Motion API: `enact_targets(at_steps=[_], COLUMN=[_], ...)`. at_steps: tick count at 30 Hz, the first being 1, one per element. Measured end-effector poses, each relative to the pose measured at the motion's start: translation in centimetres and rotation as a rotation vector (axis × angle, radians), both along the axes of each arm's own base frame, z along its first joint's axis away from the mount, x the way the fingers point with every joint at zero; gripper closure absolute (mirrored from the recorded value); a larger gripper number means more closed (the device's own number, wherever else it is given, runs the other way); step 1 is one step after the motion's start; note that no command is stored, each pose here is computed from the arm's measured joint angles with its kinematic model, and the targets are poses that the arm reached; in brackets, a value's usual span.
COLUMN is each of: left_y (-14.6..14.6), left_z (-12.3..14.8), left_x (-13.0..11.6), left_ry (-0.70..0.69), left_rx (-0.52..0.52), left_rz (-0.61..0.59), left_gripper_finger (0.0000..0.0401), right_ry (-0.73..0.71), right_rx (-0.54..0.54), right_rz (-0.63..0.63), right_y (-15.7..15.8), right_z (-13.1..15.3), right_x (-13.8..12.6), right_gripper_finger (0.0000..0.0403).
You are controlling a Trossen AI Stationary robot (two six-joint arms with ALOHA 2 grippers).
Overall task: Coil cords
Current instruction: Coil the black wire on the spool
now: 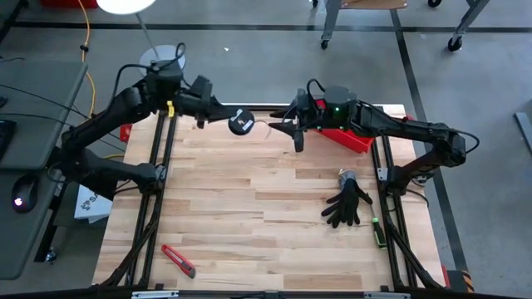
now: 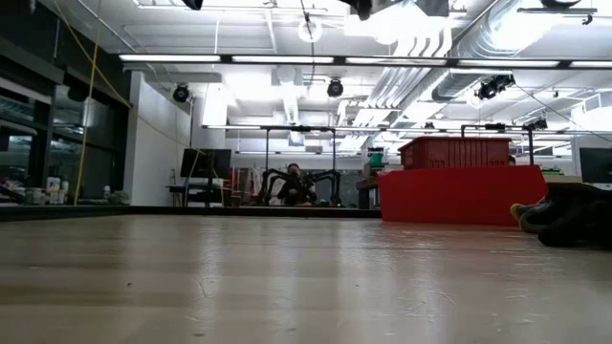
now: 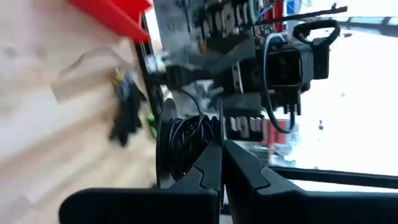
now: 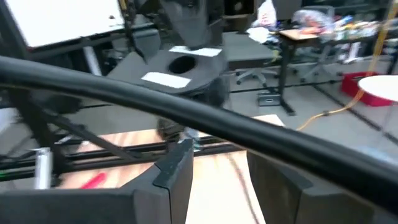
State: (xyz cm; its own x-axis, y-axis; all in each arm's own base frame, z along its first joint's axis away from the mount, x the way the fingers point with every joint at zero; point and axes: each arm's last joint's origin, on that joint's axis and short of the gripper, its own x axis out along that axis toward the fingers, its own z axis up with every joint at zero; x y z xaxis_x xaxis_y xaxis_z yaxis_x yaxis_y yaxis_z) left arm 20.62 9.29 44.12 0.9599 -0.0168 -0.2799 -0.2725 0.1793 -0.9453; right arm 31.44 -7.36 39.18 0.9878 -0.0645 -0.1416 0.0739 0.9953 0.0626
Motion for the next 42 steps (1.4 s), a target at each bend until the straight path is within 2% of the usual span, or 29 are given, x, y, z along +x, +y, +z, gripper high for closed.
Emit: enact_targets(at_steps=[6,12,17,20,29,35,39,42], left_y=[0.1,0.3,0.1,-0.2,-1.3,-1.8,-1.9,-1.6], left_z=[-0.1,-0.3,-0.4,-0.4,0.3,0.2,1.0,1.5], left_x=[1.6,2.9,3.3,3.5,5.7,7.6,8.4,9.2], left_ry=[-0.031,-0.054,-0.049,-0.047,-0.168,-0.234,-0.360,-0.468], left_rx=[-0.168,-0.242,-0.275,-0.300,-0.295,-0.296,-0.251,-0.194], left_rz=[0.007,0.013,-0.004,-0.016,-0.082,-0.122,-0.107,-0.073], left_gripper_finger=[0.0401,0.0401,0.0401,0.0401,0.0401,0.0401,0.0401,0.0401], right_ry=[0.000,-0.010,-0.014,-0.010,-0.033,-0.124,-0.167,-0.250], right_rx=[-0.039,-0.085,-0.129,-0.148,-0.108,-0.102,-0.077,-0.039], right_rz=[-0.047,-0.054,-0.183,-0.185,-0.160,-0.158,-0.157,-0.168], right_y=[0.9,1.8,1.8,1.6,0.8,0.7,0.7,0.6], right_z=[0.0,0.2,0.3,0.3,-0.5,-0.2,0.2,1.0], right_x=[0.2,0.5,0.5,0.4,1.7,2.4,2.4,2.4], right_gripper_finger=[0.0259,0.0276,0.0304,0.0324,0.0339,0.0339,0.0339,0.0339])
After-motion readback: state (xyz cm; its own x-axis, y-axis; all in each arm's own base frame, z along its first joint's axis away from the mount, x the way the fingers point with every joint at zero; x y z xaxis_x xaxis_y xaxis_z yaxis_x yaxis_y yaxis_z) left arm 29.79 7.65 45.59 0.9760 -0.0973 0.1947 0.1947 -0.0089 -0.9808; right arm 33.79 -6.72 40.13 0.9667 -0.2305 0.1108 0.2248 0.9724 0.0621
